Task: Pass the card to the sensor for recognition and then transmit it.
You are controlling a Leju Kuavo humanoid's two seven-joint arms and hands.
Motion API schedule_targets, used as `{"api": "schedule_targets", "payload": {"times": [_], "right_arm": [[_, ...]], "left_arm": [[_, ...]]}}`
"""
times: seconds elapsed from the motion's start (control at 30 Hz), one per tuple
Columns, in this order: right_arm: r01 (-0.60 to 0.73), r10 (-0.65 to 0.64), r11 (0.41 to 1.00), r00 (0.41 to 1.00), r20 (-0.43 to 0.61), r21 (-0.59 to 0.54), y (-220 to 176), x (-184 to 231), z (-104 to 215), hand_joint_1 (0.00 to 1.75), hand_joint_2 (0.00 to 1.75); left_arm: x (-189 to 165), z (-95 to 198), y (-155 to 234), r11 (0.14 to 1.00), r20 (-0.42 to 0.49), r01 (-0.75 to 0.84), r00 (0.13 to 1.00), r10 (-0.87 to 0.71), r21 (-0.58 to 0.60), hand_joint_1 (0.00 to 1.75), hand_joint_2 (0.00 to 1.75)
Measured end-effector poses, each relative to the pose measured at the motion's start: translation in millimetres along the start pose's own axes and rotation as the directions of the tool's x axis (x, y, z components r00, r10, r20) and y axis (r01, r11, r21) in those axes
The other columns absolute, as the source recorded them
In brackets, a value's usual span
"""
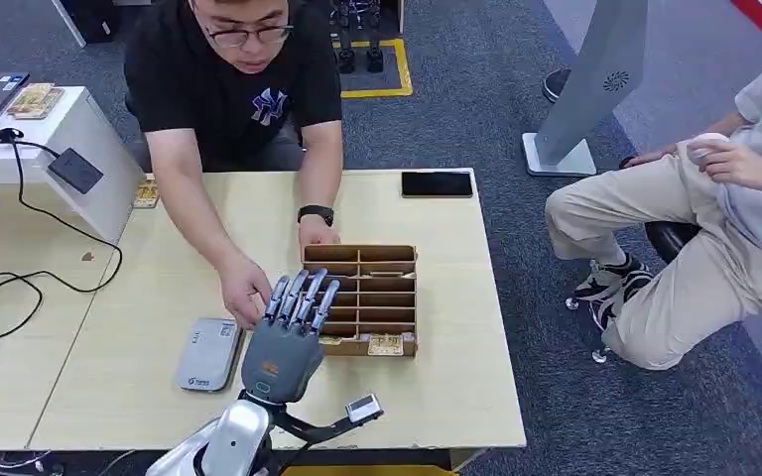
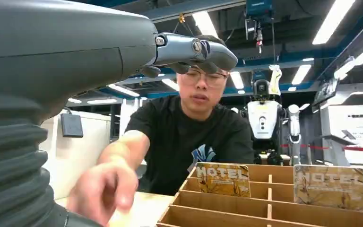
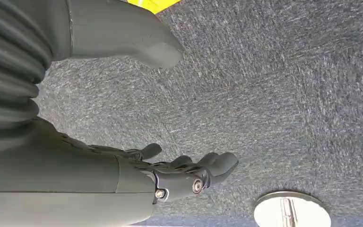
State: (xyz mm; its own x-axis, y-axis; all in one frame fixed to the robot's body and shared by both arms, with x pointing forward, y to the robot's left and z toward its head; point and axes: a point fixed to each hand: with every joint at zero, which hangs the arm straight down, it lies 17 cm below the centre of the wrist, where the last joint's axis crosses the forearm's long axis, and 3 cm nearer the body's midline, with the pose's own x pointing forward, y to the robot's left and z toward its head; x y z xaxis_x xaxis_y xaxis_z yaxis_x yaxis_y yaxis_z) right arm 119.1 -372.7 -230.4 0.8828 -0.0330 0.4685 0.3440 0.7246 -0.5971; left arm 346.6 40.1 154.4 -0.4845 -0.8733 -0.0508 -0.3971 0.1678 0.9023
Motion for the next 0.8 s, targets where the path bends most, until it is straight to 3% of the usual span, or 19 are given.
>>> {"api": "schedule_targets", "payload": {"times": [0.8], "right_arm": [[0.000,0.000,1.000,1.000,0.002,0.005,1.8,0.2,0.9,0.00,1.75]], "left_arm": [[6.1,8.7,-15.0,0.999,0.040,0.011,0.999,-0.010,-0.040,0.00,1.75]]}}
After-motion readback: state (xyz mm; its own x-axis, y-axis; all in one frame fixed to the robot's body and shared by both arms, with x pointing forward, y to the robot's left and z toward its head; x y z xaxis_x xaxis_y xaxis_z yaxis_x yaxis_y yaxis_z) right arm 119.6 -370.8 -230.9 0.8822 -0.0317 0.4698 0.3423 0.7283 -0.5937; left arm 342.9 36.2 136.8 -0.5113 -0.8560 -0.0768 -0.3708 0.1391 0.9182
